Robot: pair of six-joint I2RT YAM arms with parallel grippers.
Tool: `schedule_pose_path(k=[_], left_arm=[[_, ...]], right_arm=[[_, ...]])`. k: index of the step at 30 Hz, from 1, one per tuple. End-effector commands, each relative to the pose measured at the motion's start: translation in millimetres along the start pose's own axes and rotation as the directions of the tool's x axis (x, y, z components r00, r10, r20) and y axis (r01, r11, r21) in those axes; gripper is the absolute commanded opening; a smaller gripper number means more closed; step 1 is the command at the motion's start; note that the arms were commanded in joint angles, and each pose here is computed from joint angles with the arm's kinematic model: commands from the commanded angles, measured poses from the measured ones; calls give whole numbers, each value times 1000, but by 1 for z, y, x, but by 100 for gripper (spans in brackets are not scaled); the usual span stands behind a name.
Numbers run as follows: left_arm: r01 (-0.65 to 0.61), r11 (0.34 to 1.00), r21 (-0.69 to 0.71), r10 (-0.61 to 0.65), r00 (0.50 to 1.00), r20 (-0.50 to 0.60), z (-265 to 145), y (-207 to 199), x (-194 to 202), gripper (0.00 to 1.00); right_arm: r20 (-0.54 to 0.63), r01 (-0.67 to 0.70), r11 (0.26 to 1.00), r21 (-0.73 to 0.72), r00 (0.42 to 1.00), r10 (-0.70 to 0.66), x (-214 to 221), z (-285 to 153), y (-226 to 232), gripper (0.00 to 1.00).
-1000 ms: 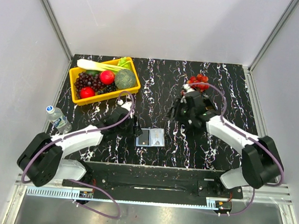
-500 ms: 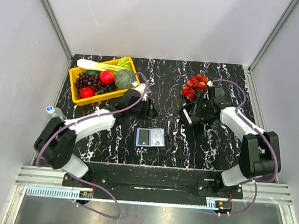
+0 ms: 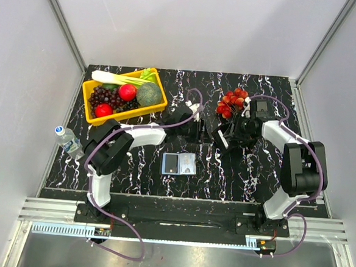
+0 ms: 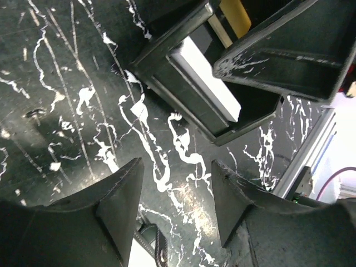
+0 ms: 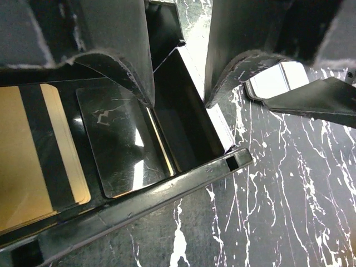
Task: Put the credit cards into the card holder
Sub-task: Pick up the credit card from the storage box.
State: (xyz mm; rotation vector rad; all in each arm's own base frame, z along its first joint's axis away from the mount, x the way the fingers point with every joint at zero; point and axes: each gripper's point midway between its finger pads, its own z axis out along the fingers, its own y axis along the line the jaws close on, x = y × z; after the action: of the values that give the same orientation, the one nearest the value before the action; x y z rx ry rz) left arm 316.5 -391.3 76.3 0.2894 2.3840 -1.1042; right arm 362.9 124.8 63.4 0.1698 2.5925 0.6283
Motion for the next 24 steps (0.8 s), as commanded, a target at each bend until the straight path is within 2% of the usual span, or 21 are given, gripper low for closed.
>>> schedule_pose_path(k=[1, 13, 19, 24], left_arm=[[-3, 992, 124, -4, 998, 57, 10, -32, -27, 55], [57, 987, 152, -61, 998, 24, 38, -31, -21, 53], [62, 987, 147, -65, 998, 19, 39, -29, -18, 52], [67, 987, 143, -69, 998, 11, 43, -26, -17, 52]], right_arm=[[7, 13, 997, -82, 1000, -12, -14, 2, 13, 46], [3, 11, 993, -117, 1000, -10, -13, 2, 15, 35], [25, 15, 996, -90, 1000, -13, -20, 1, 9, 62], [-44, -4, 987, -162, 999, -3, -10, 12, 14, 64]])
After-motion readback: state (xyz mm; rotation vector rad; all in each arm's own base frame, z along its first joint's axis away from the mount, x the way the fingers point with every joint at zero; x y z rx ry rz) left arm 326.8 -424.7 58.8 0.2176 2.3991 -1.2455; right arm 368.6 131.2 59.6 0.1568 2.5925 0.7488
